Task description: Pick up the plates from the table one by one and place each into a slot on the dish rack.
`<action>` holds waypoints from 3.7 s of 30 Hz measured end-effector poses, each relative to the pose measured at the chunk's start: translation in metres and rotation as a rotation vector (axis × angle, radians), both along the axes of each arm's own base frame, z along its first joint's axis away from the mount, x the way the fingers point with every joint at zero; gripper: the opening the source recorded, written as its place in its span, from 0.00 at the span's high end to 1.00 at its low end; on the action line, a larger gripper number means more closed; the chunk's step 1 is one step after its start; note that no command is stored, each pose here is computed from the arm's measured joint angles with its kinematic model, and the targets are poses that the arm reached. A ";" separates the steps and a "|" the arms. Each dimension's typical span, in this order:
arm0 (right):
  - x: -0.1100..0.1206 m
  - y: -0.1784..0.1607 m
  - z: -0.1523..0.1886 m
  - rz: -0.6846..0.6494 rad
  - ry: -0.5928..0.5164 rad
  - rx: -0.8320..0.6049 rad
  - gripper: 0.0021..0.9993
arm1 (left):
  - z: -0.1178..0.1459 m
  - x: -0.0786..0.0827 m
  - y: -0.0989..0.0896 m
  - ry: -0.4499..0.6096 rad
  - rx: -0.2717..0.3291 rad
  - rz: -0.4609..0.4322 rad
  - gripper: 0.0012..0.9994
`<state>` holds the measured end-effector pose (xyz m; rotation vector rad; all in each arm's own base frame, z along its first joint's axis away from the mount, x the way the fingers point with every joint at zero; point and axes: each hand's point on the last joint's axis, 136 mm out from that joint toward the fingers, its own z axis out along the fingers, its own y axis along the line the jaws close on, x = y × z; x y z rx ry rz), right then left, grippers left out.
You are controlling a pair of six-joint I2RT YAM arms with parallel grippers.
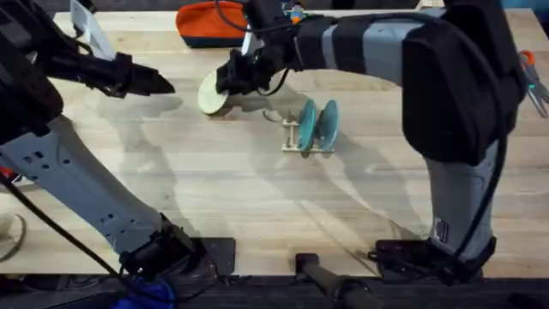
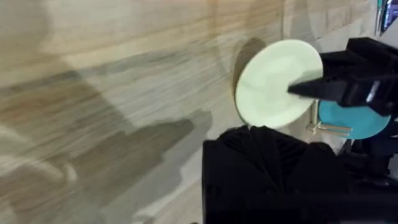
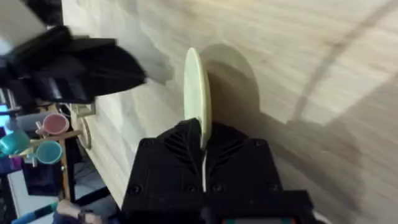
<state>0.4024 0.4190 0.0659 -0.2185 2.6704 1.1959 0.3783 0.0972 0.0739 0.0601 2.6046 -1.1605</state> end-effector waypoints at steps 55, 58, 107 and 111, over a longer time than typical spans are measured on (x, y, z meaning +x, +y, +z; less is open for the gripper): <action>-0.015 -0.202 0.262 0.019 -0.555 -0.604 0.97 | 0.150 -0.012 -0.036 -0.214 0.588 -0.191 0.00; -0.021 -0.216 0.266 -0.041 -0.528 -0.641 0.97 | 0.150 -0.012 -0.036 -0.214 0.588 -0.191 0.00; -0.147 -0.284 0.329 -0.272 -0.475 -0.686 0.97 | 0.150 -0.012 -0.036 -0.214 0.588 -0.191 0.00; -0.148 -0.283 0.329 -0.269 -0.469 -0.678 0.97 | 0.150 -0.012 -0.036 -0.214 0.588 -0.191 0.00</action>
